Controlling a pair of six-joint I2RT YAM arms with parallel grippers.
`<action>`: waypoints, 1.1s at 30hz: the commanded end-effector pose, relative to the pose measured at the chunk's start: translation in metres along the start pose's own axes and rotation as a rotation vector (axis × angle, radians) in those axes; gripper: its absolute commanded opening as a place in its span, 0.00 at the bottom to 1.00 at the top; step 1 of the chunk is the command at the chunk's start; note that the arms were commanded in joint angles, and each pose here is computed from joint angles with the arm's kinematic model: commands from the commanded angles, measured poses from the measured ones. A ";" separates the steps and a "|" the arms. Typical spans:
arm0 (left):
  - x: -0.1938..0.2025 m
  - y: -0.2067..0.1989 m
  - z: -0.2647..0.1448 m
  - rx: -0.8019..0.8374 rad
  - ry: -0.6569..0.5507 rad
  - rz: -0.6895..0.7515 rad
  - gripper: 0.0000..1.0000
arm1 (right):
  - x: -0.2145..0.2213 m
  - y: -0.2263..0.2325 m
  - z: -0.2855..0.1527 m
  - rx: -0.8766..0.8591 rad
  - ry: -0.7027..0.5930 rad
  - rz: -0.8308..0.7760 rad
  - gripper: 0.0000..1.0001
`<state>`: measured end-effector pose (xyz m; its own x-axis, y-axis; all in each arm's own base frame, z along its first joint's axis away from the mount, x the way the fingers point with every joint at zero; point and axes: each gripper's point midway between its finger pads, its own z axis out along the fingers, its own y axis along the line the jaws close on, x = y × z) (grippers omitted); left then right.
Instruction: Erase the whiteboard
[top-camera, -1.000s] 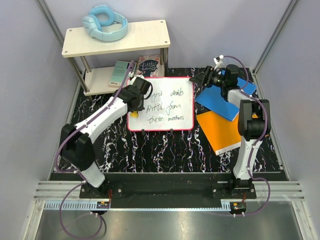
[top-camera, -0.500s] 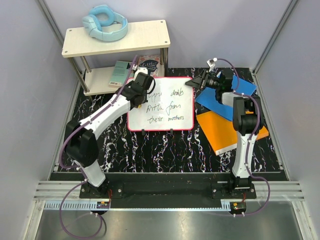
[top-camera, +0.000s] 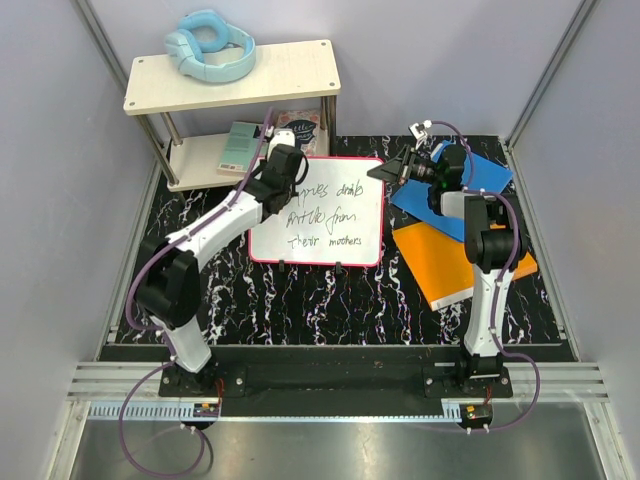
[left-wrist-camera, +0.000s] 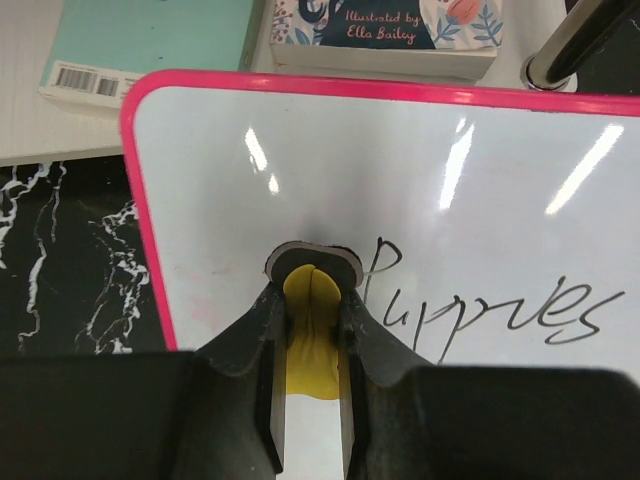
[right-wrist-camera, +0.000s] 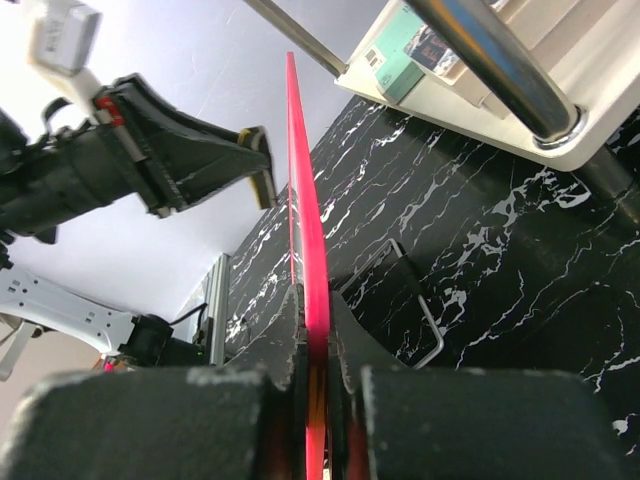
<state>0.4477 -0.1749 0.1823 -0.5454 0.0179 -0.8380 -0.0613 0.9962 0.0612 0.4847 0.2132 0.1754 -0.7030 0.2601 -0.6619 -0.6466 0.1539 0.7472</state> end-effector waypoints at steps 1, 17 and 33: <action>-0.017 -0.026 0.010 0.128 -0.092 -0.039 0.00 | 0.013 0.041 0.004 -0.118 0.095 -0.126 0.00; 0.036 -0.174 -0.001 0.583 0.073 0.142 0.00 | 0.032 0.038 0.008 -0.056 0.139 -0.187 0.00; 0.016 -0.077 0.043 0.240 0.076 0.074 0.00 | 0.040 0.037 0.010 -0.029 0.153 -0.200 0.00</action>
<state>0.4529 -0.3545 0.1750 -0.5319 0.1167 -0.8387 0.4122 0.9009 -0.1360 0.4724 0.2077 0.1640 -0.6964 0.2166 -0.6842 -0.6309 0.2695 0.7275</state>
